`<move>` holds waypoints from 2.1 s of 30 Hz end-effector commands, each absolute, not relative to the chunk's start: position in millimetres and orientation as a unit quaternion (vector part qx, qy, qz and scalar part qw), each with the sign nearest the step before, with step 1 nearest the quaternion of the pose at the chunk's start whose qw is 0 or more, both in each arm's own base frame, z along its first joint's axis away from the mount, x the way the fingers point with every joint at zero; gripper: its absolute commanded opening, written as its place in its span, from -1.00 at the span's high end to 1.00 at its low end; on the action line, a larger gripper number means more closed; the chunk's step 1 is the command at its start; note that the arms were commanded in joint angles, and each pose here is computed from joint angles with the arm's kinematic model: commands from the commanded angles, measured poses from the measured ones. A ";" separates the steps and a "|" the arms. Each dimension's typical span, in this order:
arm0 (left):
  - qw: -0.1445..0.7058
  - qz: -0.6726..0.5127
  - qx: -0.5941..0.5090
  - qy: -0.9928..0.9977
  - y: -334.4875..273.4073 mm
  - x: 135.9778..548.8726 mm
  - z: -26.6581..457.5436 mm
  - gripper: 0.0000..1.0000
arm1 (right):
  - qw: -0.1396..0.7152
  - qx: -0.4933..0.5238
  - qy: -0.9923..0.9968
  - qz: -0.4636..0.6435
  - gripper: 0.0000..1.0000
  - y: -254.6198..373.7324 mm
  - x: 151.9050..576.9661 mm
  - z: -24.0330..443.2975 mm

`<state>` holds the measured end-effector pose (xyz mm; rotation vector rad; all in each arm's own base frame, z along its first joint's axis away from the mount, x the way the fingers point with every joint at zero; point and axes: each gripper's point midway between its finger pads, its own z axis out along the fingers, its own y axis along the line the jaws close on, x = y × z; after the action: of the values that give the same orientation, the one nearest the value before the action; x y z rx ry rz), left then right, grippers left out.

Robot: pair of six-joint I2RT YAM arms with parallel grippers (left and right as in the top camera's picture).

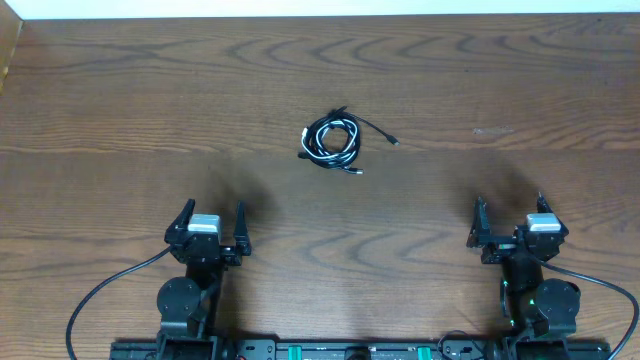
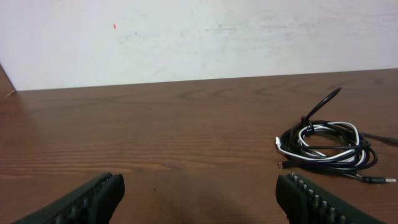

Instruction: Untangle cables

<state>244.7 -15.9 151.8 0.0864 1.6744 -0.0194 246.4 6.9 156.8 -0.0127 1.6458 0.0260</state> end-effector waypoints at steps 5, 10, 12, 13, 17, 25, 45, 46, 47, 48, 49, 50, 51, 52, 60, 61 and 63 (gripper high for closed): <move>0.652 0.000 0.036 0.757 -12.6 243.8 137.7 -0.67 | 0.680 -0.010 0.733 0.009 -0.99 7.1 246.1 156.5; 0.693 0.000 0.033 0.720 -12.6 246.4 164.8 -0.68 | 0.680 -0.011 0.733 0.009 -0.99 7.1 246.1 156.7; 0.723 0.002 0.029 0.690 -11.3 246.4 185.8 -0.67 | 0.680 -0.010 0.733 0.009 -0.99 7.1 246.1 156.7; 0.737 0.002 0.028 0.675 -11.3 245.7 196.1 -0.67 | 0.680 -0.011 0.733 0.009 -0.98 7.1 246.1 156.5; 0.791 0.000 0.024 0.611 -10.9 238.7 236.4 -0.68 | 0.680 -0.011 0.733 0.009 -0.98 7.1 246.1 156.7; 0.843 -0.003 0.018 0.538 -10.0 221.7 286.1 -0.67 | 0.680 -0.010 0.733 0.009 -0.98 7.1 246.1 156.7; 0.813 -0.029 0.058 0.578 -25.4 214.7 442.6 -0.68 | 0.750 -0.014 0.661 0.029 -0.98 12.6 243.7 209.4; 0.801 -0.031 0.060 0.595 -26.5 220.0 446.2 -0.68 | 0.755 -0.014 0.655 0.029 -0.99 12.6 242.4 216.2; 0.787 -0.032 0.062 0.613 -27.1 225.2 449.9 -0.68 | 0.761 -0.014 0.648 0.029 -0.99 12.4 240.5 225.0; 0.773 -0.032 0.062 0.631 -27.4 229.9 453.2 -0.68 | 0.767 -0.013 0.641 0.029 -0.99 12.1 238.4 234.4; 0.759 -0.033 0.063 0.647 -27.8 234.1 455.2 -0.68 | 0.772 -0.012 0.635 0.028 -0.99 11.3 236.4 243.1; 0.741 -0.035 0.065 0.667 -28.9 239.1 457.0 -0.67 | 0.780 -0.009 0.625 0.025 -0.99 9.8 233.3 256.5; 0.726 -0.038 0.068 0.684 -30.5 243.1 458.0 -0.68 | 0.785 -0.006 0.619 0.023 -0.99 8.4 231.1 266.5; 0.706 -0.041 0.070 0.703 -31.9 248.4 458.4 -0.68 | 0.791 -0.003 0.611 0.021 -0.99 7.1 228.3 279.1; 0.505 -0.081 0.086 0.855 -47.6 290.4 414.6 -0.68 | 0.795 -0.009 0.606 0.007 -0.98 5.7 229.1 366.4; 0.475 -0.093 0.090 0.871 -52.3 295.0 403.1 -0.68 | 0.788 -0.013 0.616 0.001 -0.98 5.9 232.9 373.6; 0.428 -0.119 0.099 0.891 -62.1 303.4 383.0 -0.68 | 0.770 -0.022 0.638 -0.009 -0.99 6.2 241.0 385.3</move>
<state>288.5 -46.0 400.1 0.2027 2.1374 -0.1839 233.3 8.9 364.1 -0.0278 1.3514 0.0317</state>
